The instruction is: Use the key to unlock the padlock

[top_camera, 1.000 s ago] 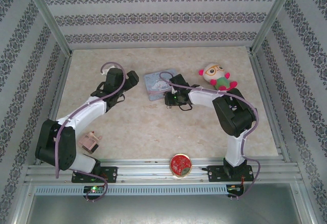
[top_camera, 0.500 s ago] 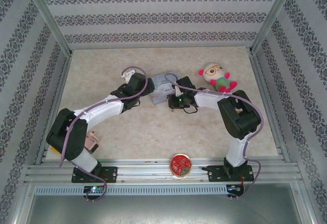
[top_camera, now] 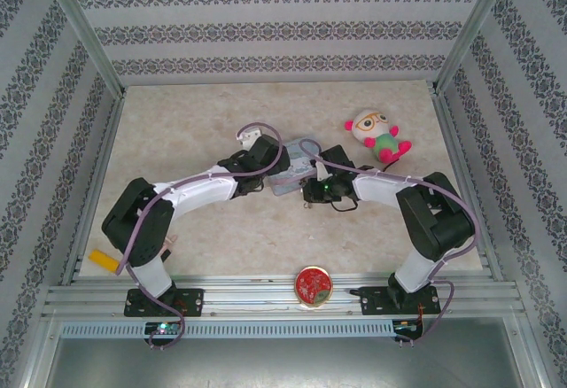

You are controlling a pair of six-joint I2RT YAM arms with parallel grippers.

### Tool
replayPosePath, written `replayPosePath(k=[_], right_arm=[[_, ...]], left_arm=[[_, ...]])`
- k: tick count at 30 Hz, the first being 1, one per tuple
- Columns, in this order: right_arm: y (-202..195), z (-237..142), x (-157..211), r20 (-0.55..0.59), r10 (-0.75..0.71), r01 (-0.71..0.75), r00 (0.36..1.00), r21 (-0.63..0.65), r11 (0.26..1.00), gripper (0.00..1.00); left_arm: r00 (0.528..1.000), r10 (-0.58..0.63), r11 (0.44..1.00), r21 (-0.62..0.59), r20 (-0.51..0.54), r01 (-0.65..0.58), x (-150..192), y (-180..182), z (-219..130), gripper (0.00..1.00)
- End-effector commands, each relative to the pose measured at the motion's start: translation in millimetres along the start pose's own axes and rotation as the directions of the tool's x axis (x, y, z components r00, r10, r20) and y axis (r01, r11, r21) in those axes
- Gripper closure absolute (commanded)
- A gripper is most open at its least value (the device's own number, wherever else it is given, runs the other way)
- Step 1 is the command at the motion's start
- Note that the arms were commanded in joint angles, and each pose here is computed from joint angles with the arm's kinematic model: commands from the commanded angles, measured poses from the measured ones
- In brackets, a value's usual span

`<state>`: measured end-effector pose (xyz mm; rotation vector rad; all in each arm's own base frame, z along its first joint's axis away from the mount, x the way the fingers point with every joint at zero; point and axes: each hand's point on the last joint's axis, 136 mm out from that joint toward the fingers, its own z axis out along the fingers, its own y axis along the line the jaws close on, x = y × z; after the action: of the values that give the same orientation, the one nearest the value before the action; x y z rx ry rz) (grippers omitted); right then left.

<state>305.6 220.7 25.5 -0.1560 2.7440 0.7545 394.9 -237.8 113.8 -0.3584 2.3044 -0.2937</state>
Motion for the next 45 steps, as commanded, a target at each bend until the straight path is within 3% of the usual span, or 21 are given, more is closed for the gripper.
replayPosePath(k=[1, 11, 30, 34, 41, 45], right_arm=[[-16.8, -1.4, 26.7, -0.088, 0.105, -0.103, 0.991, 0.024, 0.994, 1.00], [-13.2, -5.1, 9.7, -0.047, 0.113, -0.114, 0.993, -0.036, 0.993, 0.90], [-18.8, -5.9, 13.5, -0.043, 0.140, -0.142, 0.989, -0.042, 0.989, 0.81], [-18.8, -7.1, 14.1, -0.041, 0.143, -0.145, 0.989, -0.044, 0.989, 0.75], [-17.8, -11.7, 13.1, -0.026, 0.143, -0.144, 0.989, -0.048, 0.988, 0.75], [-17.7, -12.9, 12.8, -0.022, 0.148, -0.148, 0.989, -0.052, 0.988, 0.80]], left_arm=[[0.998, -0.016, 0.998, -0.054, -0.065, 0.012, 19.3, 8.1, 5.8, 0.01], [0.997, -0.023, 0.996, -0.093, -0.080, 0.015, 27.7, 19.9, 7.1, 0.01], [0.996, -0.034, 0.995, -0.095, -0.083, 0.026, 28.3, 18.3, 9.8, 0.01], [0.996, -0.041, 0.995, -0.100, -0.082, 0.032, 28.3, 19.5, 9.0, 0.01], [0.996, -0.041, 0.994, -0.101, -0.085, 0.033, 28.6, 19.0, 9.8, 0.01], [0.996, -0.043, 0.995, -0.096, -0.084, 0.035, 27.5, 17.5, 9.0, 0.01]])
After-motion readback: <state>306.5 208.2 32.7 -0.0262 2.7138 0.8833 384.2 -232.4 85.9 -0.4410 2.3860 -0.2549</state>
